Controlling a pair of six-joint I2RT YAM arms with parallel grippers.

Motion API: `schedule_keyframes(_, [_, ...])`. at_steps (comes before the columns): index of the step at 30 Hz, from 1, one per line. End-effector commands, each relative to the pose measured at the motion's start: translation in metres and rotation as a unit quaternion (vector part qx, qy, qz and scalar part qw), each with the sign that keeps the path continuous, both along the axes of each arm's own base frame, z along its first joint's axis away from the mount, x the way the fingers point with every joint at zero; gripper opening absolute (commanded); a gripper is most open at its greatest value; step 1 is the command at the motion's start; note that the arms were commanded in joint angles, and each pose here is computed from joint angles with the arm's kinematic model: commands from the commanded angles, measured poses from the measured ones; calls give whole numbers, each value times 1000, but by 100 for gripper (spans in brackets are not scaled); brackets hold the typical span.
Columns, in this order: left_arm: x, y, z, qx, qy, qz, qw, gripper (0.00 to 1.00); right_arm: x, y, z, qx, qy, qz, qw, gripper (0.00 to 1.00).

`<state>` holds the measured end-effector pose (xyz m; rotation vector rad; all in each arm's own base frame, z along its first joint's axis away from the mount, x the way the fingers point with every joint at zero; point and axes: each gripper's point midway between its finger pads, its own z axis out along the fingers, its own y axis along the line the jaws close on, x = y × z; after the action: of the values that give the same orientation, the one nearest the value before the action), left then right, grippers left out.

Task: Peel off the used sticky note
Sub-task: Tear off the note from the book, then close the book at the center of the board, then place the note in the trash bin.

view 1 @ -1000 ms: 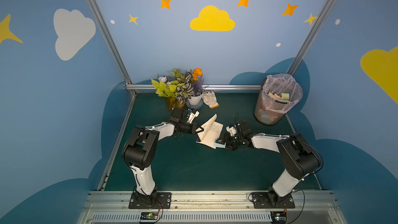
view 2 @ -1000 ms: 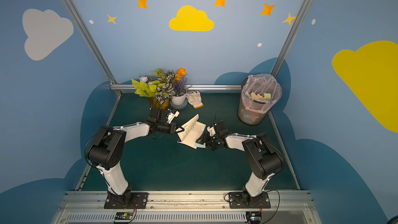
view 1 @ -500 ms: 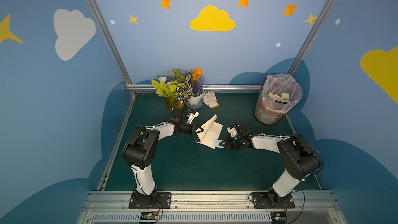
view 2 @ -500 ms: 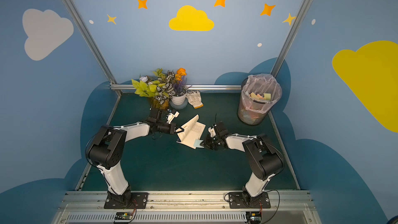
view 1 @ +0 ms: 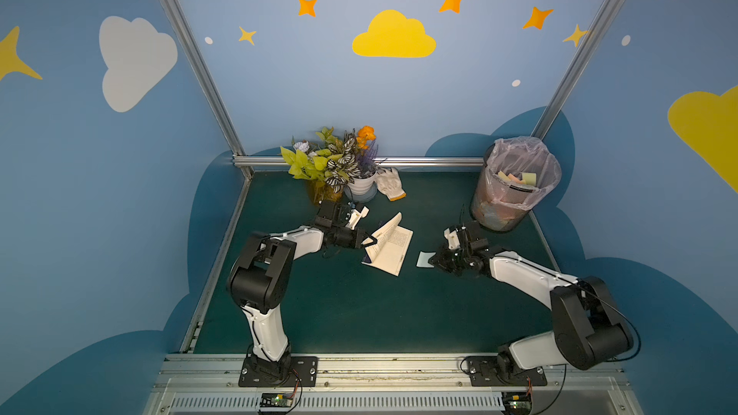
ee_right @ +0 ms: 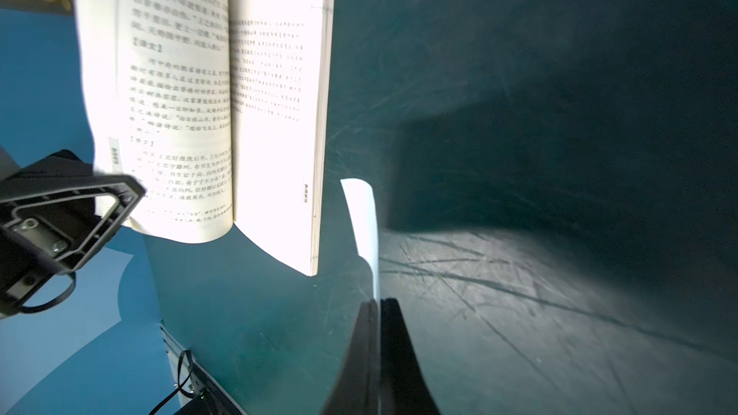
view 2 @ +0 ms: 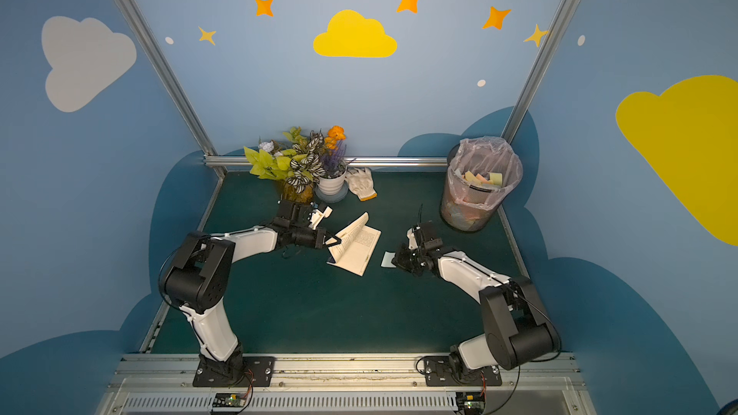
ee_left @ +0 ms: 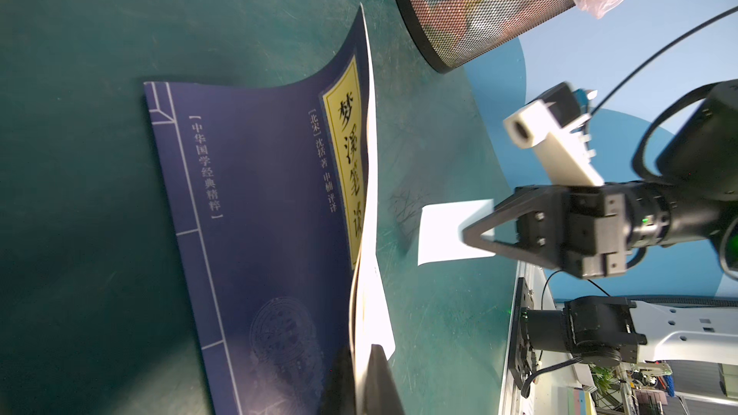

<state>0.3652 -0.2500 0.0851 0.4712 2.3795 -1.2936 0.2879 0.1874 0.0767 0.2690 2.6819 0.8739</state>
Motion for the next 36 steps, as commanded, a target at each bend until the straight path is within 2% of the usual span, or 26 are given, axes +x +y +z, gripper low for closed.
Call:
schedule_keyframes(1, [-5,8,-13,19,26,10,999,3,8,-16,52,-38,-68,7,997,0])
schedule_keyframes(3, [-6,4,-9,17,22,6,1000,3,17,-29,87,-61,-109,-13,992,0])
schedule_keyframes(7, [-12,-5,0,12,11,-9,1000,15,38,-70,145,-136,-199,-73,968,0])
schedule_keyframes(12, [-25,-26,17,3,-10,-44,999,43,55,-112,217,-198,-265,-136,934,0])
schedule_keyframes(15, [-38,-44,30,1,-27,-78,997,57,64,-135,256,-222,-286,-178,915,0])
schedule_keyframes(20, [-58,-71,56,-4,-64,-137,989,77,88,-174,297,-264,-286,-238,890,0])
schedule_keyframes(24, [-58,-80,81,-2,-104,-164,981,98,109,-207,312,-308,-282,-285,863,0])
schedule_keyframes(25, [-54,-81,93,0,-121,-164,979,100,118,-218,313,-317,-277,-298,856,0])
schedule_keyframes(30, [-33,-69,141,22,-214,-132,968,100,157,-238,302,-338,-255,-319,848,0])
schedule_keyframes(33, [-20,-56,159,37,-245,-102,963,100,179,-245,288,-352,-242,-325,844,0])
schedule_keyframes(34, [-19,-52,163,39,-249,-98,963,100,186,-246,284,-354,-238,-324,844,6])
schedule_keyframes(36, [-13,-40,171,43,-257,-82,962,100,202,-243,275,-353,-233,-311,851,43])
